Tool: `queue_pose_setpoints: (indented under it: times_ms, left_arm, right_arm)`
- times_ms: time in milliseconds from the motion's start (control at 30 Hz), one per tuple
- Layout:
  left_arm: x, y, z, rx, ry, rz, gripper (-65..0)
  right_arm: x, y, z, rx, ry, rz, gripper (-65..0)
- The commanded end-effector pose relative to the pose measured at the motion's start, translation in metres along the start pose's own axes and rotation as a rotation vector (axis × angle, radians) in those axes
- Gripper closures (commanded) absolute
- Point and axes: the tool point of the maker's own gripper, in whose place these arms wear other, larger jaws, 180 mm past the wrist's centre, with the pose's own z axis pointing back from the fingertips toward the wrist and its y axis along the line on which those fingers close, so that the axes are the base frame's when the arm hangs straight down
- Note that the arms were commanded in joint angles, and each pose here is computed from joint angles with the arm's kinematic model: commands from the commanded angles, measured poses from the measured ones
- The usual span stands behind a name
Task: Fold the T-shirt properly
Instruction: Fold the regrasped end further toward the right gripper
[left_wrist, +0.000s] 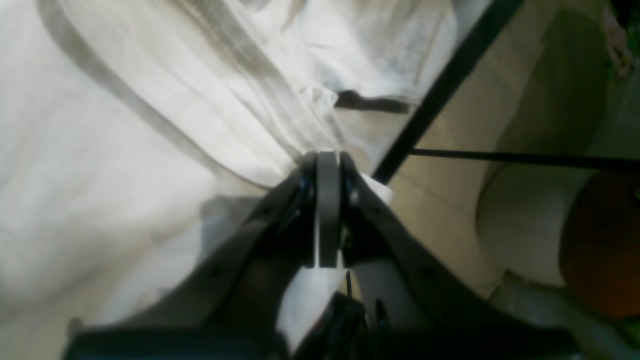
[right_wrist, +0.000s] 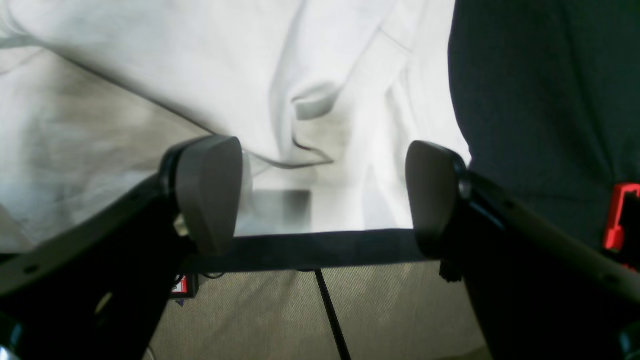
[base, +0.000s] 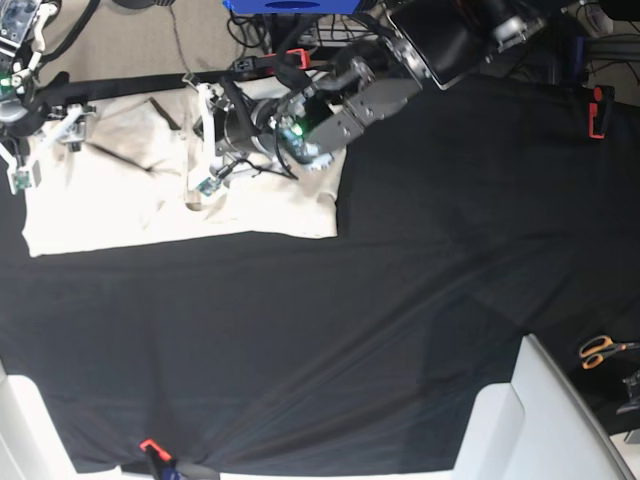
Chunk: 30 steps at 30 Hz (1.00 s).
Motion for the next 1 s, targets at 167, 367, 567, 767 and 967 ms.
queue_pose_setpoints:
  times_ms: [167, 367, 567, 767, 967]
  left_arm:
    - [0.037, 0.001, 0.012, -0.031, -0.076, -0.003, 0.0]
    - [0.066, 0.055, 0.04, 0.062, -0.194, 0.138, 0.0]
    - [0.048, 0.077, 0.028, 0.142, -0.135, 0.135, 0.0]
    - [0.038, 0.081, 0.008, 0.177, -0.079, 0.143, 0.0]
    - [0.048, 0.08, -0.004, 0.212, -0.062, 0.1, 0.0]
  right_arm:
    - [0.009, -0.008, 0.003, -0.021, -0.033, 0.001, -48.3]
    - [0.008, -0.009, 0.003, -0.021, -0.03, 0.002, -48.3]
    - [0.009, -0.008, 0.003, -0.019, -0.032, 0.003, -48.3]
    - [0.01, -0.007, 0.003, -0.017, -0.032, 0.004, -48.3]
    - [0.01, -0.007, 0.003, -0.017, -0.032, 0.004, -48.3]
